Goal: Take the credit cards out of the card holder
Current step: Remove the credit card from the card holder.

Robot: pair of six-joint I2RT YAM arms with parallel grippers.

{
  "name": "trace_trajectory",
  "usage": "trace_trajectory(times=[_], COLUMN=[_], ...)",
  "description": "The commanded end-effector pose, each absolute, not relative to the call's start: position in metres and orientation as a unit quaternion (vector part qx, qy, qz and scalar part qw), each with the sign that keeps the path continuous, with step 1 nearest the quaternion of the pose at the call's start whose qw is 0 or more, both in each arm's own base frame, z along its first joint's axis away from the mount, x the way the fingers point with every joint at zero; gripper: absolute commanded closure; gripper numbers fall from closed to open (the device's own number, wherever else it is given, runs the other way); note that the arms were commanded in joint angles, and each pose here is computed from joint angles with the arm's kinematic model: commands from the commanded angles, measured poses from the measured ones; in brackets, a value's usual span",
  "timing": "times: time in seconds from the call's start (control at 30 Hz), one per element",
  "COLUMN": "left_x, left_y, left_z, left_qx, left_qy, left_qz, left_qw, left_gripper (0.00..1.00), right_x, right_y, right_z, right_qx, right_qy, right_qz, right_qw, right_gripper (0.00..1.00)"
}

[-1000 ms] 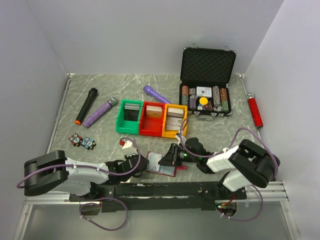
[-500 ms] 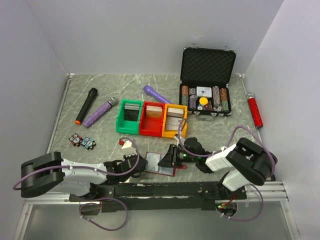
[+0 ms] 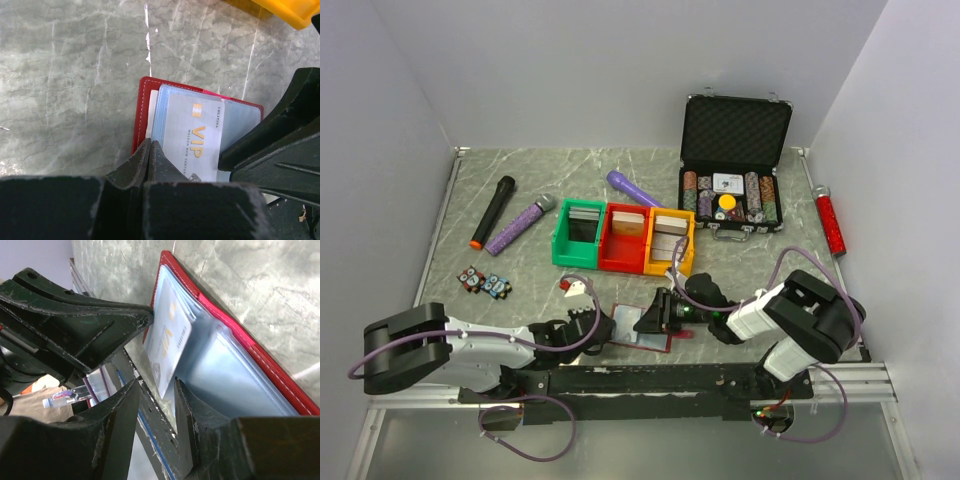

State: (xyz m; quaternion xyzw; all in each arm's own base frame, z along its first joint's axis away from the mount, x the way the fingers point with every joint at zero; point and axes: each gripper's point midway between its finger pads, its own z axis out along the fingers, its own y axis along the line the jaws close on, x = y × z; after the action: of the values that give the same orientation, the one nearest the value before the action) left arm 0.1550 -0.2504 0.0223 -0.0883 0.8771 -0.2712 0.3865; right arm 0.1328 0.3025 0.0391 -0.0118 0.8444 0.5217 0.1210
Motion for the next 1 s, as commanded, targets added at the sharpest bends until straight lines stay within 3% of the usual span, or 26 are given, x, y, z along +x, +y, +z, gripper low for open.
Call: trace_trajectory(times=[0.0, 0.7, 0.97], left_x=[0.145, 0.143, 0.141], left_y=[-0.245, -0.249, -0.255], left_z=[0.004, 0.006, 0.007], left_qx=[-0.056, -0.055, -0.042], left_qy=[0.896, 0.896, 0.897], left_qz=[-0.246, -0.249, -0.246], left_qw=[0.364, 0.364, 0.365], left_gripper=[0.99, 0.99, 0.99], right_x=[0.145, 0.148, 0.152], right_y=[0.314, 0.313, 0.324], right_z=[0.056, 0.049, 0.069], right_qx=[-0.024, -0.012, -0.014], right_qy=[0.824, 0.834, 0.796], right_qz=[0.549, 0.535, 0.585], right_qw=[0.141, 0.139, 0.153], right_gripper=[0.58, 0.55, 0.56])
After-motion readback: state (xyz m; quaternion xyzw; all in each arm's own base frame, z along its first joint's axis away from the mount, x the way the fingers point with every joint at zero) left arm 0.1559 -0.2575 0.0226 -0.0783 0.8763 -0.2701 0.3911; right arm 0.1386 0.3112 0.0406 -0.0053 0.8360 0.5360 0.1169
